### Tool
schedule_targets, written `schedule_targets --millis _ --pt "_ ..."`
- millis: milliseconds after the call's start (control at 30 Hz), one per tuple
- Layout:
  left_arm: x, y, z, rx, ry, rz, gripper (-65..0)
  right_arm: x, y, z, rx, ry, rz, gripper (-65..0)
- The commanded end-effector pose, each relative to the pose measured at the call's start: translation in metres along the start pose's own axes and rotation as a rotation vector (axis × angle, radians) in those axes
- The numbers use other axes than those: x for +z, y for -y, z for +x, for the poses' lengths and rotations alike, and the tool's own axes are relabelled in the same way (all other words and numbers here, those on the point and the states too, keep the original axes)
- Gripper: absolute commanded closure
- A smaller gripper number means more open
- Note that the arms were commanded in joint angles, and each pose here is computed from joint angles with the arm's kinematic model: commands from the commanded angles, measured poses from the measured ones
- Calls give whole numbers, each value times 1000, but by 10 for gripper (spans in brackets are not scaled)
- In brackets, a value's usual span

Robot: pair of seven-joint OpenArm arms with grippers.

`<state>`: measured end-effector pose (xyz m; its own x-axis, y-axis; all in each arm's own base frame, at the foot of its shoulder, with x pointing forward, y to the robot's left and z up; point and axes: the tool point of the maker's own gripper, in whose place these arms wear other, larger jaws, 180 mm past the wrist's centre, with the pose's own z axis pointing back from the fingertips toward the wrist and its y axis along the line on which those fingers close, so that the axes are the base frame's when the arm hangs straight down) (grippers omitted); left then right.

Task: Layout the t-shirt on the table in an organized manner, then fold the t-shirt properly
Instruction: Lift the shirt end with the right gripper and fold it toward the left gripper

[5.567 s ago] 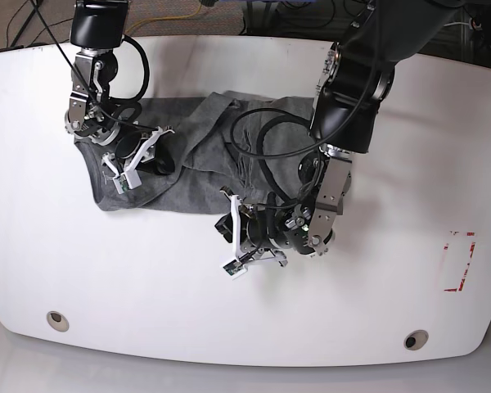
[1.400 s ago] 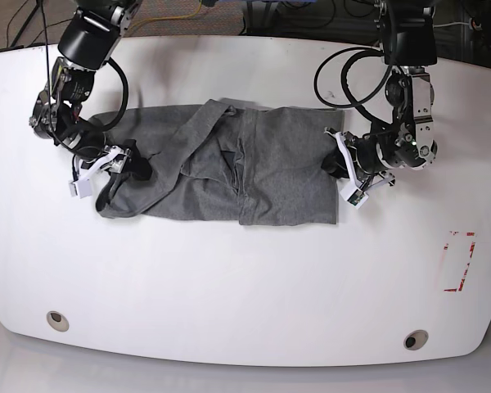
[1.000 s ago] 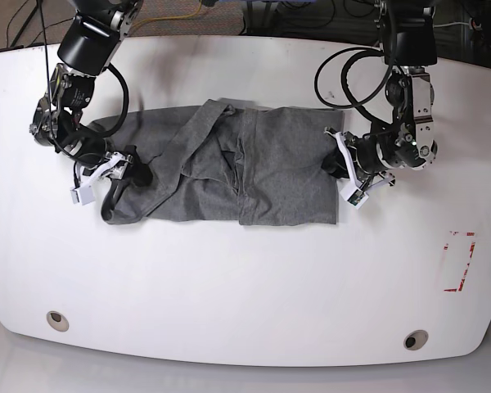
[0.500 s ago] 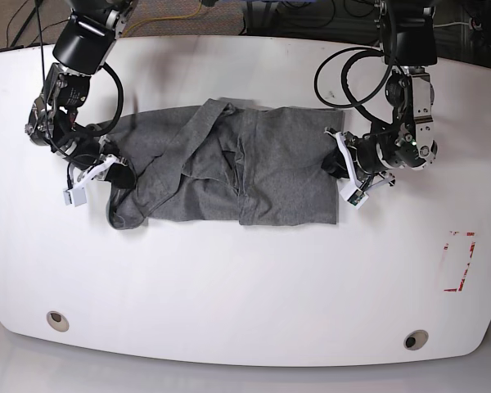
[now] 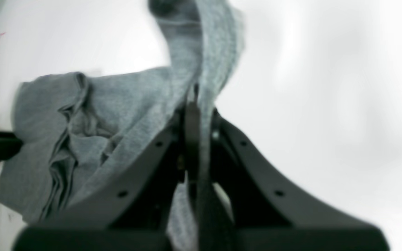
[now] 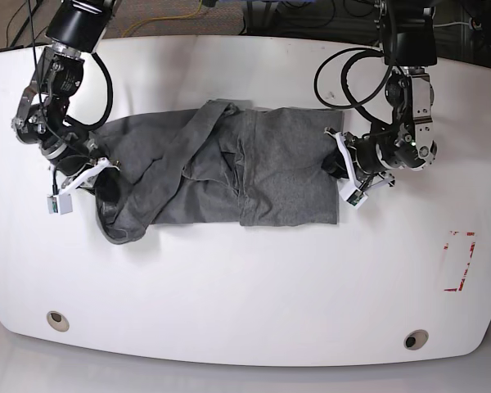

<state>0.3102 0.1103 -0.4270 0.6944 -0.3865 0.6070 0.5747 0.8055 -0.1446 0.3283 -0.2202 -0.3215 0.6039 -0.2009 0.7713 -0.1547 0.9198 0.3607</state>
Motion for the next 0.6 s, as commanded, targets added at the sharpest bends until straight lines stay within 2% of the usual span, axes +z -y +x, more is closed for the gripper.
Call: schedule_targets --millis 0,333,567 --pt "-3 -1 -29 -46 -155 31 -103 7 -13 24 28 70 13 0" --pt "-12 17 -23 -74 -153 -8 -103 -7 -59 20 51 41 86 0" --pt "-16 23 -19 -67 -142 -21 -103 -11 -103 22 71 66 176 0"
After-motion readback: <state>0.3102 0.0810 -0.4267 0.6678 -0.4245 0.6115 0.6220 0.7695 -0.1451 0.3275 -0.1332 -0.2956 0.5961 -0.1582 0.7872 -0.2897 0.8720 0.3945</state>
